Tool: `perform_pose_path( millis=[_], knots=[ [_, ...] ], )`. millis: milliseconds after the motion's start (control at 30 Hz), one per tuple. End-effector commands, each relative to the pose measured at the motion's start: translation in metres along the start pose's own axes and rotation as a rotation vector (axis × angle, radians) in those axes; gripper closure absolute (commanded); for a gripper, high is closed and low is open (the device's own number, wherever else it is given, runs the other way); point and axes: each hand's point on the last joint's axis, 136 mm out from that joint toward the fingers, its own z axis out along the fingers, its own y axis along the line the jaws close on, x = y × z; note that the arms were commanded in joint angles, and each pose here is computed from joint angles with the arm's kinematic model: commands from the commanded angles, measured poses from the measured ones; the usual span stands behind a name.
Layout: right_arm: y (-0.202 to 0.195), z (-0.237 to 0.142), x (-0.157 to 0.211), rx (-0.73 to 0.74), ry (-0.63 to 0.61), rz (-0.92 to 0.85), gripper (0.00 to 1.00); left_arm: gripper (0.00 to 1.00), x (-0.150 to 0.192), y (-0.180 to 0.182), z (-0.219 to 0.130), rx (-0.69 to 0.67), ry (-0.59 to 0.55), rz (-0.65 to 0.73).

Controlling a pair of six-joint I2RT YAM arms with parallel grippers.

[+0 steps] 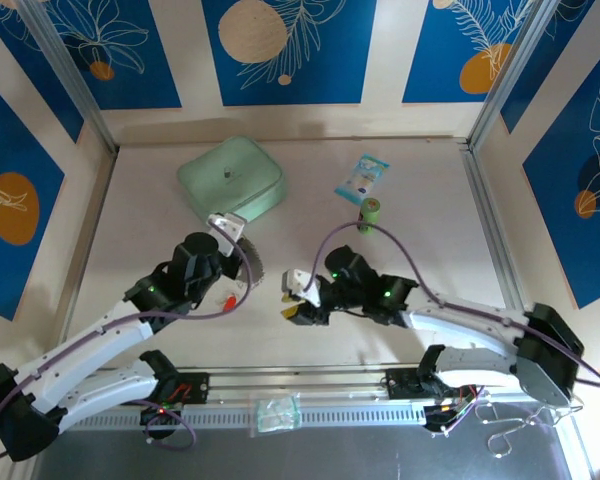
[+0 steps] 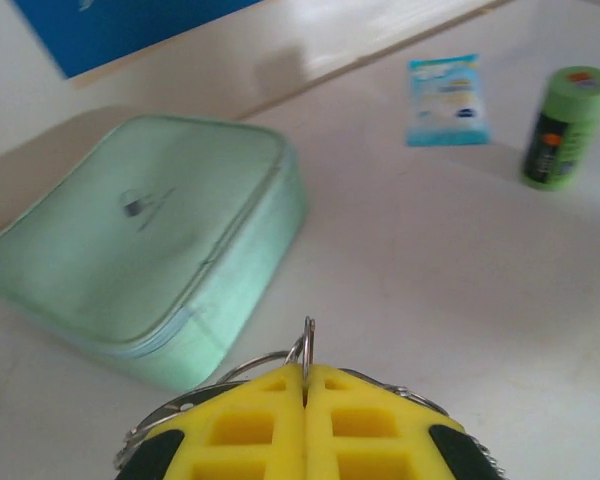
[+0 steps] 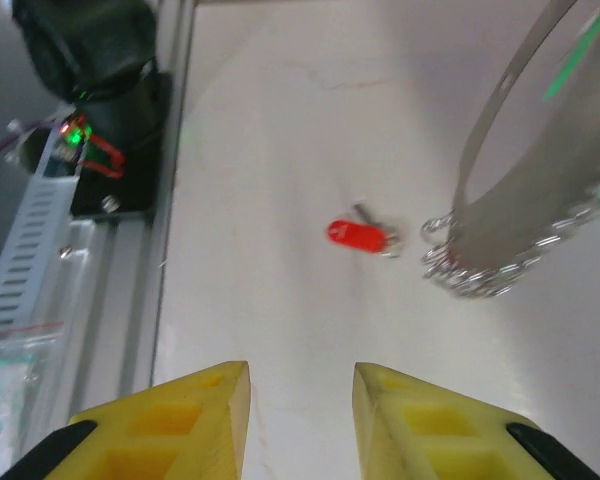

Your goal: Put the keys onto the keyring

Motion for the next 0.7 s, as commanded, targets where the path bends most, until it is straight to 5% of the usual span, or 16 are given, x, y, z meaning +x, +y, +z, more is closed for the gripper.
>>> perform_pose_path(
  millis=[0,233,500,667],
  knots=[
    [0.001,0.027,-0.021,-0.021,-0.066,-0.032,0.67,1.0,0.002,0.045,-0.01,-0.186,0.009,-0.099],
    [-0.037,0.1,-0.009,0.09,0.013,0.09,0.66,1.0,0.017,0.098,-0.027,-0.356,-0.016,-0.234],
    [-0.07,0.145,0.021,0.157,0.098,0.062,0.63,1.0,0.018,0.105,-0.038,-0.379,-0.047,-0.213],
    [-0.085,0.143,0.01,0.148,0.075,0.383,0.65,1.0,0.025,0.11,-0.04,-0.409,-0.052,-0.217]
  ],
)
